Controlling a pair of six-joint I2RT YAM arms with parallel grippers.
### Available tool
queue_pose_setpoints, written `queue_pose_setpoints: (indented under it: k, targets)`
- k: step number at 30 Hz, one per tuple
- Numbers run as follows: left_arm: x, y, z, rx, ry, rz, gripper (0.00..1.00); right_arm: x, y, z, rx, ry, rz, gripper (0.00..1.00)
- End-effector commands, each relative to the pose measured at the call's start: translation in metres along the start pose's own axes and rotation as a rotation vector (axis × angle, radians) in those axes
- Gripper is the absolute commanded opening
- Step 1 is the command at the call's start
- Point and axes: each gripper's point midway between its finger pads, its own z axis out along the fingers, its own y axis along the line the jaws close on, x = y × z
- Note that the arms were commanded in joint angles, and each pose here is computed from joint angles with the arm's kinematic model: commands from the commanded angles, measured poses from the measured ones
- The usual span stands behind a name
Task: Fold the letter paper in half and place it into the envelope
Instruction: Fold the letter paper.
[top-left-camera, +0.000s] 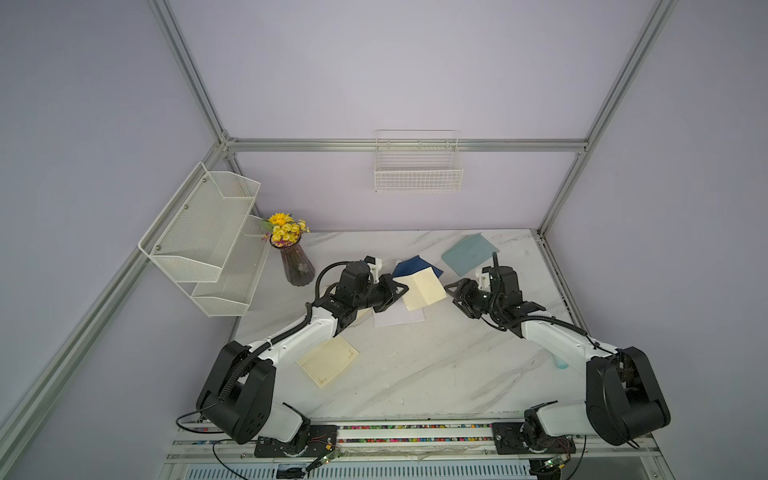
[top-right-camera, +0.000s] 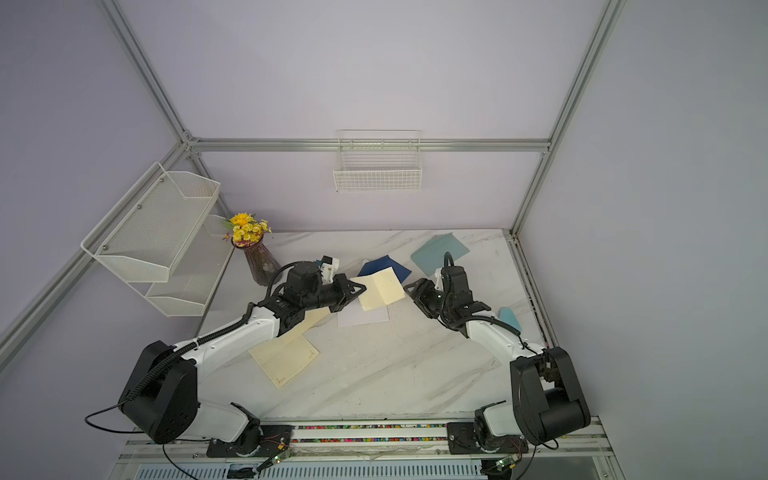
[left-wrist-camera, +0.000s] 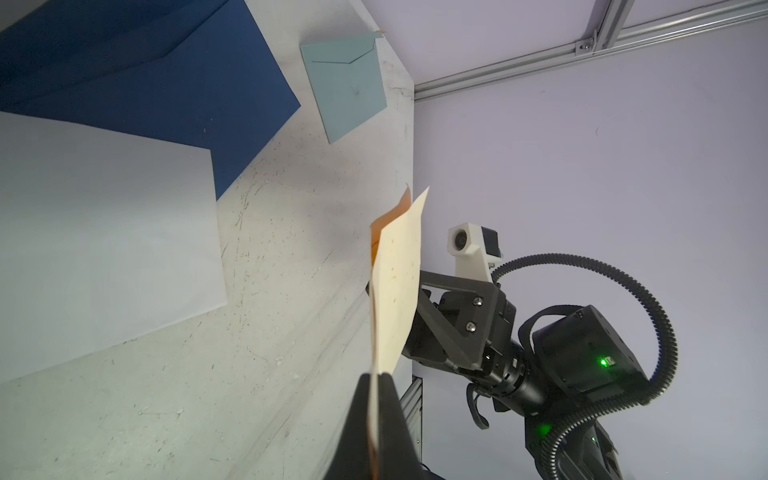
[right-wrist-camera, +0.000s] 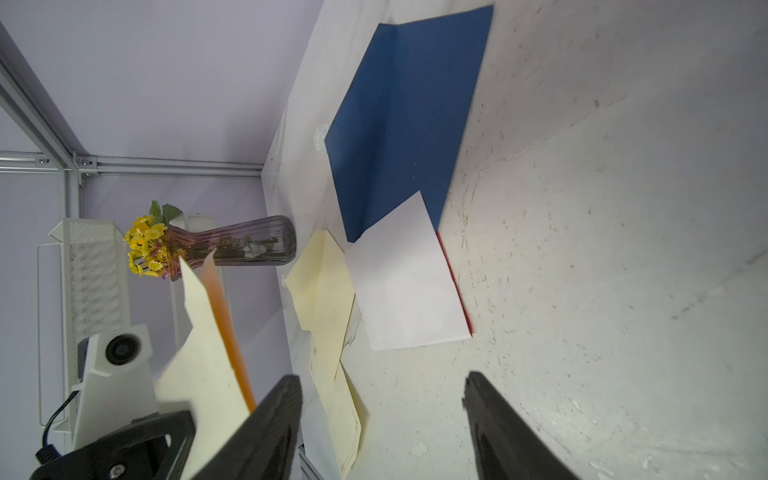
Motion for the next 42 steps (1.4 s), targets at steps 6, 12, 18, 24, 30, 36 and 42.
queue_pose_setpoints:
  k: [6,12,18,24,30,36,42]
  targets:
    - [-0.011,-0.007,0.011,0.061,-0.024,0.008,0.0,0.001,0.036,-0.005,-0.145,0.031,0.061,0.67]
    - [-0.016,-0.009,0.019,0.066,-0.025,0.005,0.0,0.002,0.04,-0.005,-0.16,0.046,0.086,0.67]
    - [-0.02,-0.012,0.023,0.069,-0.027,0.011,0.0,0.003,0.042,-0.002,-0.169,0.068,0.099,0.68]
    - [-0.025,-0.008,0.03,0.061,-0.044,0.025,0.0,0.007,0.043,0.003,-0.219,0.079,0.203,0.7]
    - [-0.035,-0.004,0.041,0.086,-0.087,0.014,0.0,0.013,0.053,0.007,-0.249,0.082,0.243,0.72]
    - [-0.047,-0.004,0.052,0.147,-0.142,-0.04,0.0,0.021,0.058,0.017,-0.258,0.089,0.286,0.73]
    - [-0.053,-0.008,0.058,0.19,-0.163,-0.073,0.0,0.018,0.056,0.024,-0.27,0.075,0.301,0.74]
